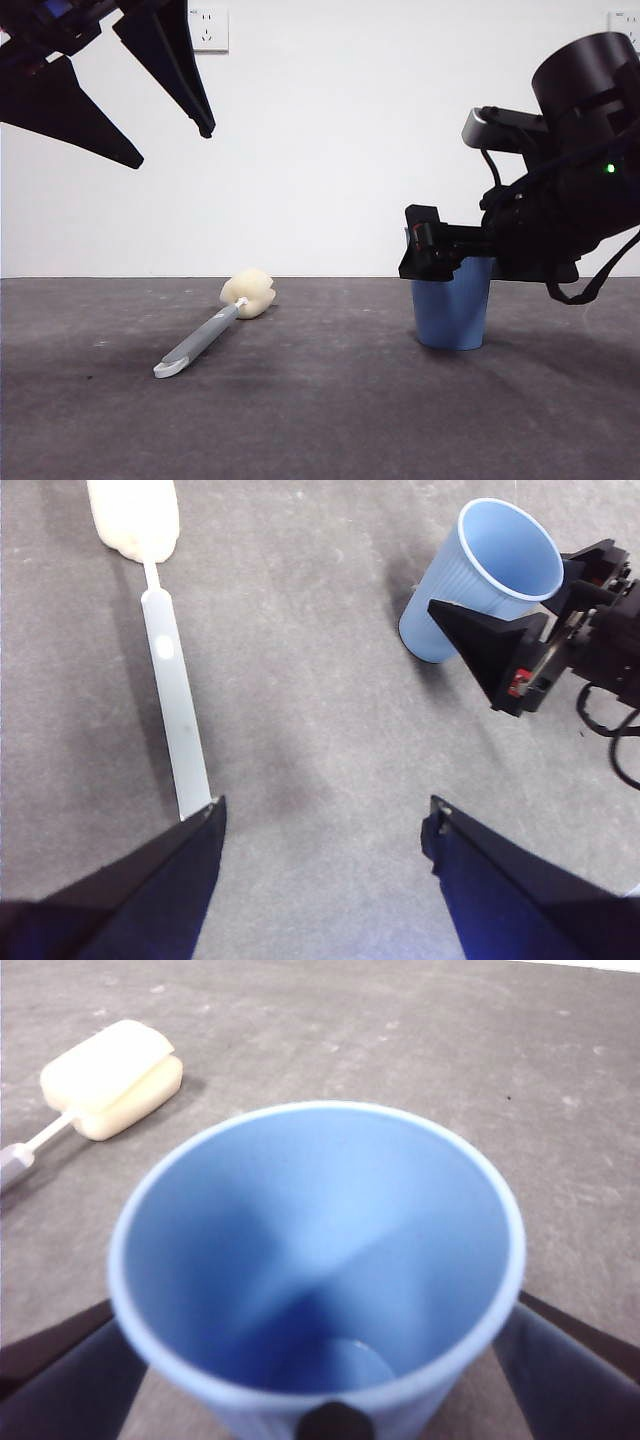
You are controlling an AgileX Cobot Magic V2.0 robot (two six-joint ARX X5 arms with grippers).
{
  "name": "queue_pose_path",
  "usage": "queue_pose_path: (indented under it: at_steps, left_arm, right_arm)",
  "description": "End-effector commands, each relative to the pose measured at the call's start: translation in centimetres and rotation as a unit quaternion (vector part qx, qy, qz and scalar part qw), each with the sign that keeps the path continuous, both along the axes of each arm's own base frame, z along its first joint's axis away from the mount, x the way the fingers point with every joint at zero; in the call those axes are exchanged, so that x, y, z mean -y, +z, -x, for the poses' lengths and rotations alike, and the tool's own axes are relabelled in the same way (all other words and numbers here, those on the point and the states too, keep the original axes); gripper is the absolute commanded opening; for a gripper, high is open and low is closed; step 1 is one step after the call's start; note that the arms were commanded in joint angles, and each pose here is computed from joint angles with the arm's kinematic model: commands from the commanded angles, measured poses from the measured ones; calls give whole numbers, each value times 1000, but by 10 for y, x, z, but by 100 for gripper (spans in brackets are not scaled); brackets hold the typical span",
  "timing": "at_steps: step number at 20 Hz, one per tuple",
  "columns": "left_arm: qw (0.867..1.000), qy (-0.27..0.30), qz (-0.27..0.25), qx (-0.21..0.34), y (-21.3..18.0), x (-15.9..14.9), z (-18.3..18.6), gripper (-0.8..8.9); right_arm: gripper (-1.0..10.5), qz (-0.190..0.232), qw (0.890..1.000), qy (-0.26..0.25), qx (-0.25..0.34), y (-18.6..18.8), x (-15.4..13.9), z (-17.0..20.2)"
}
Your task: Pick up the cup brush,pick up the cup,insert the brush into the cup,clean the cup,put the cup brush back,put the cup back to the fixed position on the table
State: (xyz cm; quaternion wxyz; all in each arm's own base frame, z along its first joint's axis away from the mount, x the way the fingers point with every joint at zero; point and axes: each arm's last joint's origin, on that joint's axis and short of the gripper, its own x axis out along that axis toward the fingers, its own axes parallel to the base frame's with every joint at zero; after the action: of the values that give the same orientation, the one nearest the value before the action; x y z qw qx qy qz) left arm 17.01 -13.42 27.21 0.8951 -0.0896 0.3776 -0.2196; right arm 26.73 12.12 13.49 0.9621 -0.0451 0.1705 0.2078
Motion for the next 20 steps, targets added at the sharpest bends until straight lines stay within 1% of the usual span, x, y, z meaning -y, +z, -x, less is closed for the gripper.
queue_pose_path:
  at_steps: [1, 4, 6, 10, 12, 14, 16, 18, 19, 20]
  left_arm:
    - [1000, -5, -10, -4, -3, 0, 1, 338]
    - [1000, -7, -19, -12, -5, -1, 2, 338]
    - [999, -19, -34, -11, -6, -2, 3, 338]
    - [996, -53, -74, -13, -9, -4, 6, 337]
    - [992, -72, -101, -19, -12, -5, 8, 337]
    - [988, -98, -115, -30, -14, -7, 11, 337]
    - [985, -123, -114, -42, -16, -7, 13, 337]
    - [982, -140, -111, -53, -17, -7, 15, 337]
    - [982, -144, -112, -58, -17, -7, 16, 337]
    - [980, -150, -109, -67, -18, -8, 17, 336]
  right_arm:
    - [573, 5, 1000, 0, -10, 5, 2, 6]
    - [572, 13, 999, -3, -48, 16, 7, 16]
    - [572, 20, 996, -6, -84, 27, 12, 28]
    - [568, 19, 989, -3, -147, 56, 21, 67]
    - [567, 20, 984, 19, -177, 69, 26, 91]
    - [566, 4, 980, 44, -195, 84, 30, 113]
    - [564, -14, 979, 52, -198, 101, 33, 129]
    - [561, -42, 977, 76, -197, 118, 35, 141]
    - [529, -54, 976, 76, -196, 126, 37, 146]
    - [440, -61, 976, 76, -195, 133, 38, 149]
